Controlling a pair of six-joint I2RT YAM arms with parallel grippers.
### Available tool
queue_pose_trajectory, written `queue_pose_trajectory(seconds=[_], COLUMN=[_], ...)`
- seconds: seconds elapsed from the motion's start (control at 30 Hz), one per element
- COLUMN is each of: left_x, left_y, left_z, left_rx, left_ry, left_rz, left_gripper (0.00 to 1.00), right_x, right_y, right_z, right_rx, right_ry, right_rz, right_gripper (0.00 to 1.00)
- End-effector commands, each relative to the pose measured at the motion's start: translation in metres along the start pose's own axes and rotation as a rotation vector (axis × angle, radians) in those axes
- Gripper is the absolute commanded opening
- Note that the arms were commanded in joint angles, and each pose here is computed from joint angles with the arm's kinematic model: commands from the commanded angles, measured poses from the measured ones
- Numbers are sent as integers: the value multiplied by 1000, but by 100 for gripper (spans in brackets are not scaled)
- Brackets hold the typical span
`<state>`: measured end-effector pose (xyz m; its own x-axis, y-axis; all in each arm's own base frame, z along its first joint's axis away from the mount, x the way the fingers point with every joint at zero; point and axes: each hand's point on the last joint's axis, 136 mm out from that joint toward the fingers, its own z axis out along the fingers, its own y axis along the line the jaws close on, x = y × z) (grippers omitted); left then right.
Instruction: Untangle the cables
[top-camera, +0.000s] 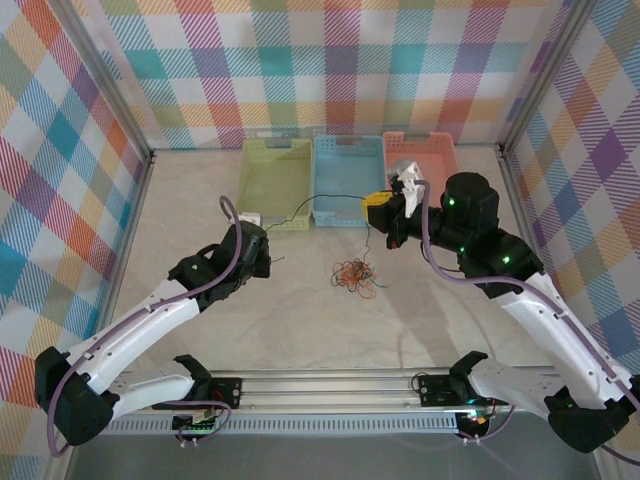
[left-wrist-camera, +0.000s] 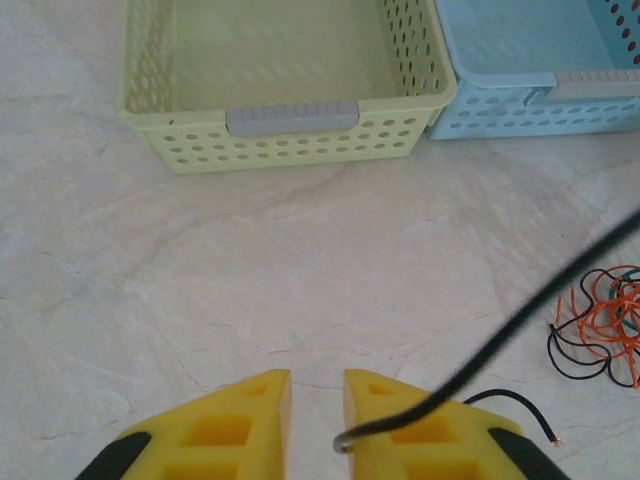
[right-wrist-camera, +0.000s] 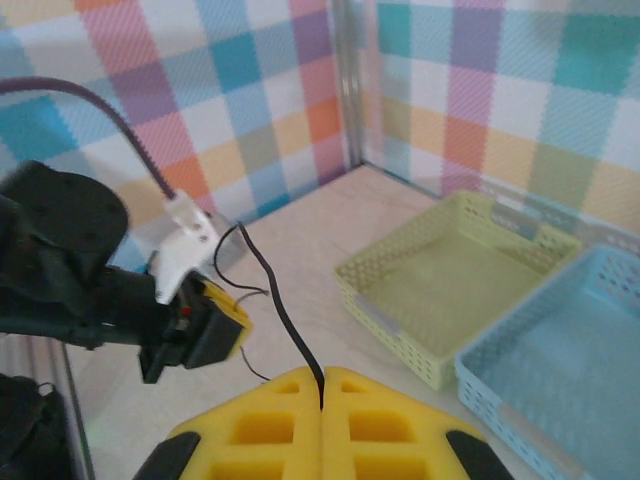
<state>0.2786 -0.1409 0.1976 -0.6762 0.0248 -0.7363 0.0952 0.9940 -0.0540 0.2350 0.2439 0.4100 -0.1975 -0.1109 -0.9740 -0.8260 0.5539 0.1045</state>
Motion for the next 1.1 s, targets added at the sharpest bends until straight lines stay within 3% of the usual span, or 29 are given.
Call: queue_pose_trajectory(seconds=[0.0, 0.17, 0.37, 0.53, 0.77, 0.93, 1.07], left_x=[1, -1, 1, 6, 8, 16, 20], left_y=[3, 3, 0, 3, 0, -2, -7], left_z=[1, -5, -8, -9, -13, -21, -34], left_rx=[-9, 7, 32, 26, 61, 105, 178], left_ry=[6, 0, 7, 10, 10, 26, 27], left_rz=[-13, -16, -20, -22, -38, -45, -75], left_gripper=[25, 31, 30, 30, 32, 54, 65], right_x=[-42, -66, -88, -106, -103, -92, -86], right_y=[21, 24, 13, 27, -6, -44, -65], right_z=[-7, -20, -30, -37, -15, 3, 14], right_rx=[-105, -81, 36, -4, 114, 267, 343], right_ry=[-127, -191, -247, -349, -287, -226, -189], right_rz=[-103, -242, -425, -510, -392, -288, -212], right_gripper=[0, 0, 0, 0, 0, 0, 0])
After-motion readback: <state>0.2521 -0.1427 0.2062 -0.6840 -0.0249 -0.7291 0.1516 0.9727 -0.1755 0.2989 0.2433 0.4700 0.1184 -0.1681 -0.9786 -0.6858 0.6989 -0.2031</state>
